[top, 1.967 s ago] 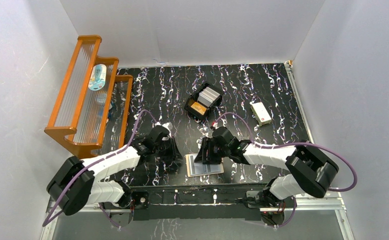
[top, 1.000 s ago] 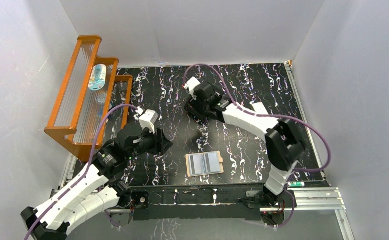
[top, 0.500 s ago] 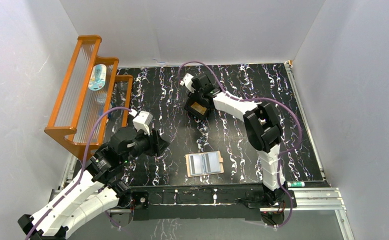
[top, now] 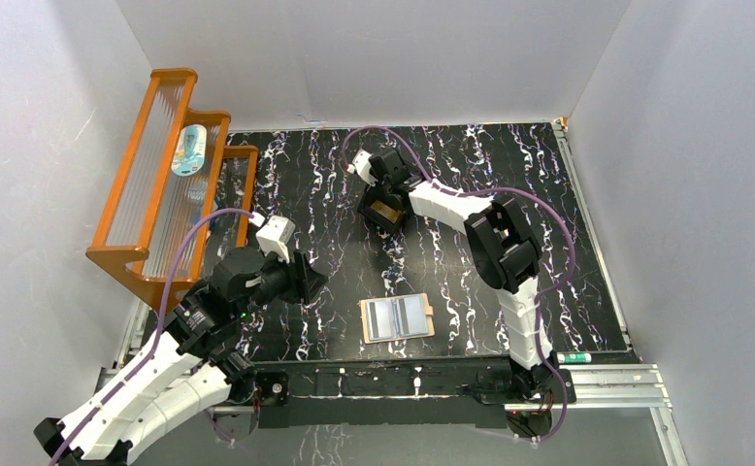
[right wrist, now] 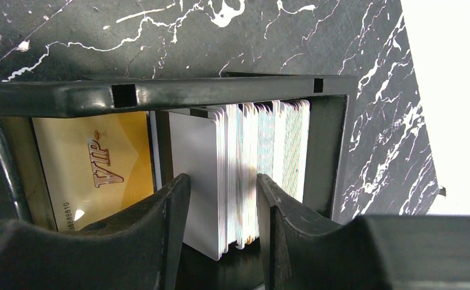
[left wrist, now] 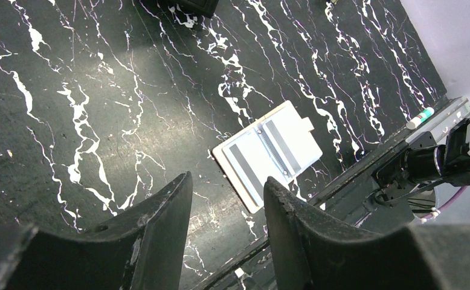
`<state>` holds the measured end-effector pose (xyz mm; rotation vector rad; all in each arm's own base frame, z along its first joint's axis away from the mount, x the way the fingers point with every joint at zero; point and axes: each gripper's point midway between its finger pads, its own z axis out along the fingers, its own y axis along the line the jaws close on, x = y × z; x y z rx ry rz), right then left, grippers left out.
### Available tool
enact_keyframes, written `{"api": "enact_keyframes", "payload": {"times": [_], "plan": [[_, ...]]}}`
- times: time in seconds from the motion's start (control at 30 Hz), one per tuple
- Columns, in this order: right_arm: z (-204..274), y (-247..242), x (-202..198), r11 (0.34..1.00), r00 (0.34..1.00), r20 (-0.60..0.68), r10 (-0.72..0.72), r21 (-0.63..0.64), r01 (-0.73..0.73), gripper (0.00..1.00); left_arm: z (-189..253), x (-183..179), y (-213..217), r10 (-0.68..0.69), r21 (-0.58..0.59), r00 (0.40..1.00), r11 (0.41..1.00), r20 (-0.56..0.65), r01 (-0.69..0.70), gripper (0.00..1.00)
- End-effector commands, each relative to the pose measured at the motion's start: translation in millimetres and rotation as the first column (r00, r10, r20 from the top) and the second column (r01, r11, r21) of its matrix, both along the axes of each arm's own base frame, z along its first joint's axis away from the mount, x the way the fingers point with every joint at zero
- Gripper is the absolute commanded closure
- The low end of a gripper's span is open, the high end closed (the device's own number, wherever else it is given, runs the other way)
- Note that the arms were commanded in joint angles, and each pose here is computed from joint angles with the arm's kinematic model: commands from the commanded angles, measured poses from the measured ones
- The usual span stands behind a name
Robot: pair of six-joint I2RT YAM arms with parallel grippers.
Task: Put the credit cards into the card holder
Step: Pick up the credit card from the storage box.
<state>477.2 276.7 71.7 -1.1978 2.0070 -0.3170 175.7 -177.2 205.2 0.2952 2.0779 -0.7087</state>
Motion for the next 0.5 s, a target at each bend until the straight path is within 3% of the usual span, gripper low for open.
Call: {"api": "enact_keyframes", "payload": {"times": [0.0,0.13,0.47], "plan": [[23,2,18,0.999,0.995,0.091,-0.044,0.025,0.042,0.51,1,0,2,0.007,0.008,1.000,1.000,0.011,-0.007,0.54],[36,-2,21,0.996,0.989,0.122,-0.079,0.048,0.074,0.57,1,0,2,0.006,0.007,1.000,1.000,0.009,-0.007,0.53],[60,-3,26,0.992,0.981,0.165,-0.106,0.082,0.094,0.59,0,0,2,0.004,0.008,1.000,1.000,0.004,-0.005,0.53]]}}
